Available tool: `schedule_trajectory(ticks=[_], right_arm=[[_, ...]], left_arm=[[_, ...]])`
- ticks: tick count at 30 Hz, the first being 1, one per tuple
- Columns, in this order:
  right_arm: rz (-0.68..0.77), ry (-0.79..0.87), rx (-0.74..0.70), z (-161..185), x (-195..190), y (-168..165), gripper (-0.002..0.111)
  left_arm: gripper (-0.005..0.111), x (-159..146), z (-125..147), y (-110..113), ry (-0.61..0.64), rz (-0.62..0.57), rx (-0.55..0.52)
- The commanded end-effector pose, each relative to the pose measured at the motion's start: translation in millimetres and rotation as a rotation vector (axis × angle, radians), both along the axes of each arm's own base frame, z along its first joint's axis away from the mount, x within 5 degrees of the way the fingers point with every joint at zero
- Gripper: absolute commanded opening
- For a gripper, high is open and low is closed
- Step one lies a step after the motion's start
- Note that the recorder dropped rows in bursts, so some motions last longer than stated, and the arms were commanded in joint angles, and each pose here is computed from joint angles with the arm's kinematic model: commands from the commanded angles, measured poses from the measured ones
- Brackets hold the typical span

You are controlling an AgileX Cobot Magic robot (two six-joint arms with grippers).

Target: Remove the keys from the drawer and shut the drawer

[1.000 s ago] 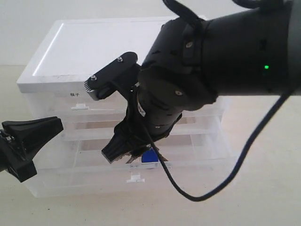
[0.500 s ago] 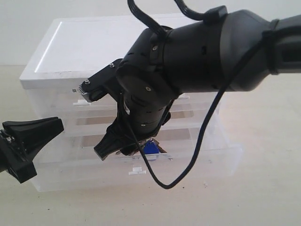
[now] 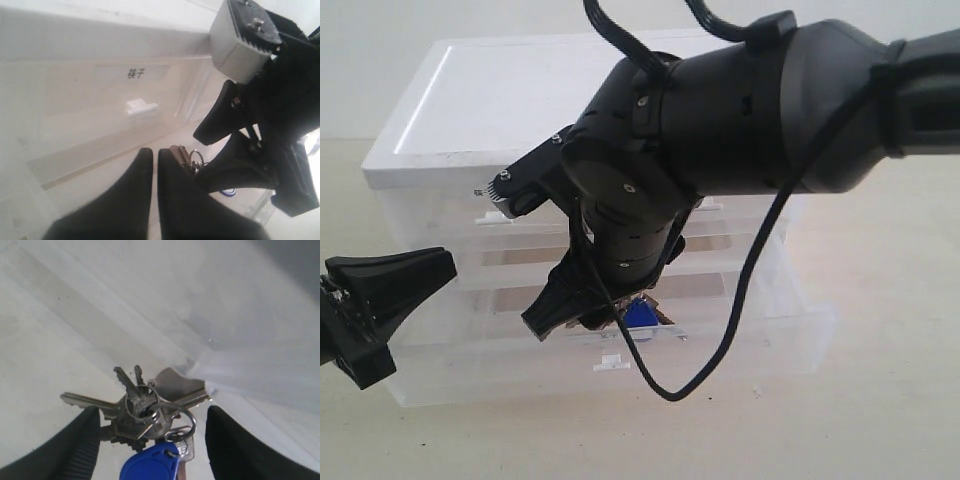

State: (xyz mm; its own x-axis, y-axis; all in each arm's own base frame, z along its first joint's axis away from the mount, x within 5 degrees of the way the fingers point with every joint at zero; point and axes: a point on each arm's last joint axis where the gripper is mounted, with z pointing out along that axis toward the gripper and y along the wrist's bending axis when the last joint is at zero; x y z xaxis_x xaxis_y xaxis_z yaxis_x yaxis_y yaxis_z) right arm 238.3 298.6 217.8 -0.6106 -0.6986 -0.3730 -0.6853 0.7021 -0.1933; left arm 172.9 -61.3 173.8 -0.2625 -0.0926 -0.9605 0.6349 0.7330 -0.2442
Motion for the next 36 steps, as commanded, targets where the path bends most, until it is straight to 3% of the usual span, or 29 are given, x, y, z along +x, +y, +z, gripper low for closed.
schedule_trajectory(ticks=[1,7,21,26,31,36], right_arm=[[-0.014,0.074,-0.089,-26,0,-5,0.055],[0.023,0.035,-0.038,-1,-2,-5,0.055],[-0.246,0.026,0.253,45,-11,-11,0.055],[-0.364,0.056,0.187,15,-2,-7,0.055],[-0.351,0.064,0.204,-6,3,3,0.056],[-0.340,0.040,0.066,-24,8,-1,0.061]], left_arm=[[0.005,-12,5,-3,-0.095,-0.046,0.011],[0.005,-21,17,2,-0.182,0.021,-0.004],[0.005,-30,25,2,-0.222,0.033,-0.027],[0.005,-30,25,2,-0.211,0.032,-0.038],[0.005,-31,24,2,-0.211,0.027,-0.037],[0.005,-31,24,1,-0.206,0.021,-0.038]])
